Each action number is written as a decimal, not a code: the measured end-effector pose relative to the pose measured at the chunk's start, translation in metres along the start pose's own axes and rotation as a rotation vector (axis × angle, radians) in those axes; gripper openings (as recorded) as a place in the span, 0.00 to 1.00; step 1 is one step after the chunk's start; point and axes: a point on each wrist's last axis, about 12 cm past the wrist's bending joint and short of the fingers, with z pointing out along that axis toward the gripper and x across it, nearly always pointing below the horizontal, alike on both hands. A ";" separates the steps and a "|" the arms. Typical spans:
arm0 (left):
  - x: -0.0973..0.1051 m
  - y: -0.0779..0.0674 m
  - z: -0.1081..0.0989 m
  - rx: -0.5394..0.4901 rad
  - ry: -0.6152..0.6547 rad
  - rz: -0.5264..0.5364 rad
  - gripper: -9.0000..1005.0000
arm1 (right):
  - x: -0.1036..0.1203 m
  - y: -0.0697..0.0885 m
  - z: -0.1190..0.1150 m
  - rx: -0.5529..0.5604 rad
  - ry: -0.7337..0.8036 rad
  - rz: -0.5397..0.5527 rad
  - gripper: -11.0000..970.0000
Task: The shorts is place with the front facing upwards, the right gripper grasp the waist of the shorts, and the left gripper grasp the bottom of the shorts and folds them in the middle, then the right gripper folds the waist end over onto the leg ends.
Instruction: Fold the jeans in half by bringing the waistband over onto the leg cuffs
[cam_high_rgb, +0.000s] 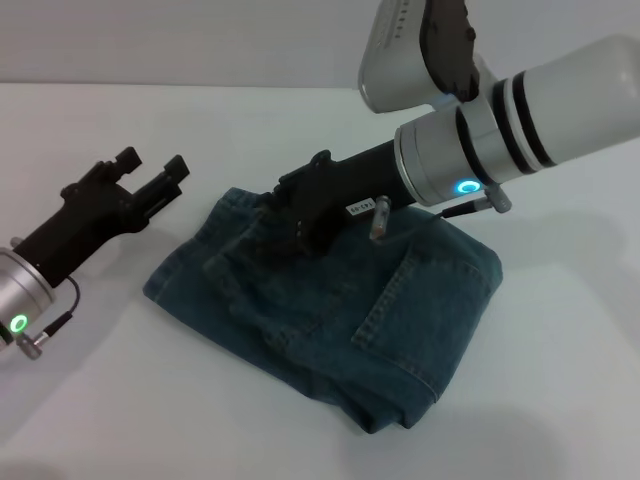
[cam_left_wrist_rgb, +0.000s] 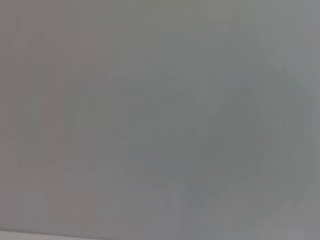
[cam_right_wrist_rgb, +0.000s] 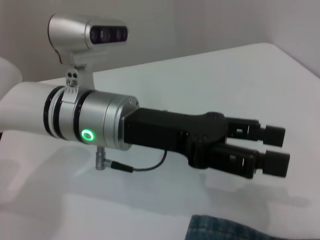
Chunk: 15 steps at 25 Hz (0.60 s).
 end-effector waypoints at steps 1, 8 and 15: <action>0.001 -0.001 0.000 0.000 0.002 0.001 0.81 | 0.000 0.000 0.001 0.001 -0.004 -0.006 0.38; 0.005 -0.002 0.000 -0.006 0.010 0.005 0.81 | 0.004 0.007 0.005 -0.028 -0.032 -0.037 0.54; 0.005 0.000 -0.003 -0.019 0.007 0.001 0.81 | 0.019 0.029 -0.005 -0.230 0.043 0.003 0.57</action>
